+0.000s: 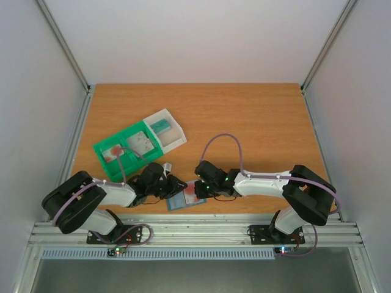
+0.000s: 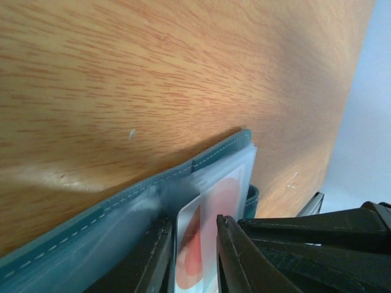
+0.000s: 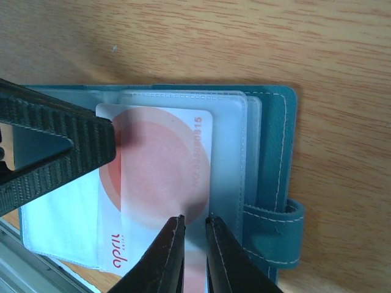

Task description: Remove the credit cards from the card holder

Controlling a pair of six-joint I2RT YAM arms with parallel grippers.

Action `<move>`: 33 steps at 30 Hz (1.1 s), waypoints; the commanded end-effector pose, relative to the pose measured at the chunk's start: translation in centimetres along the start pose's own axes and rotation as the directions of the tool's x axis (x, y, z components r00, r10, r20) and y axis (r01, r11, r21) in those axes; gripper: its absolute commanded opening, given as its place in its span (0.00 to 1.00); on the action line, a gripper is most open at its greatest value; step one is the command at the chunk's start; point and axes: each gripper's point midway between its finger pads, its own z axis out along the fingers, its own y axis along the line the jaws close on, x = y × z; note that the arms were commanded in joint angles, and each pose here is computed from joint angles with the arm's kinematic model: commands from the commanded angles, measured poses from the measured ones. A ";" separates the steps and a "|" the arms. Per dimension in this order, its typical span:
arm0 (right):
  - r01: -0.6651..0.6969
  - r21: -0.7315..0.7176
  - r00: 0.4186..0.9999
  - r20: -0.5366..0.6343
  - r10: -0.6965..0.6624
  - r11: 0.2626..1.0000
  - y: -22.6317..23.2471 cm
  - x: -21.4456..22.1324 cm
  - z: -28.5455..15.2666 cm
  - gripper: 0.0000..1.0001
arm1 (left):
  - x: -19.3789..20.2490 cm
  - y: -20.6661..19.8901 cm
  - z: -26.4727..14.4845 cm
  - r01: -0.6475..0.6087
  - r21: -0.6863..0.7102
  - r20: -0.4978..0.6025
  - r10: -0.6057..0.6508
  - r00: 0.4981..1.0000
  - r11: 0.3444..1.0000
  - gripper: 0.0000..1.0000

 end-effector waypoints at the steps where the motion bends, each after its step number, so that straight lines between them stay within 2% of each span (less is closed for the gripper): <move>1: -0.034 0.048 0.999 -0.022 0.035 0.998 -2.0 1.2 1.0 0.12 | 0.0 -0.1 0.4 0.004 0.048 0.006 -0.005 1.000 0.999 0.19; 7: -0.035 0.057 0.999 -0.013 0.036 0.998 -2.3 1.2 0.9 0.12 | 0.0 -0.2 0.6 0.006 0.053 0.001 -0.006 1.000 0.999 0.01; 12: -0.031 0.067 0.999 -0.012 0.032 0.997 -2.4 1.2 1.0 0.11 | -0.1 -0.1 0.3 0.000 0.039 0.015 -0.001 1.000 0.999 0.01; 15: -0.031 0.069 0.999 -0.017 0.033 0.997 -2.5 1.3 1.1 0.11 | -0.1 0.1 0.0 -0.006 0.020 0.019 0.006 1.000 1.000 0.08; 17: -0.033 0.069 0.999 -0.018 0.034 0.997 -2.5 1.3 1.1 0.11 | -0.1 0.0 -0.3 -0.017 0.018 0.024 0.017 1.000 1.000 0.10; 21: -0.034 0.072 0.999 -0.015 0.035 0.997 -2.6 1.3 1.1 0.11 | -0.1 -0.3 -0.8 -0.030 0.023 0.032 0.030 0.999 0.999 0.01; 33: -0.038 0.077 0.999 -0.021 0.040 0.996 -2.7 1.4 1.1 0.11 | 0.1 0.0 -2.0 -0.055 -0.017 0.044 0.055 0.998 0.998 0.00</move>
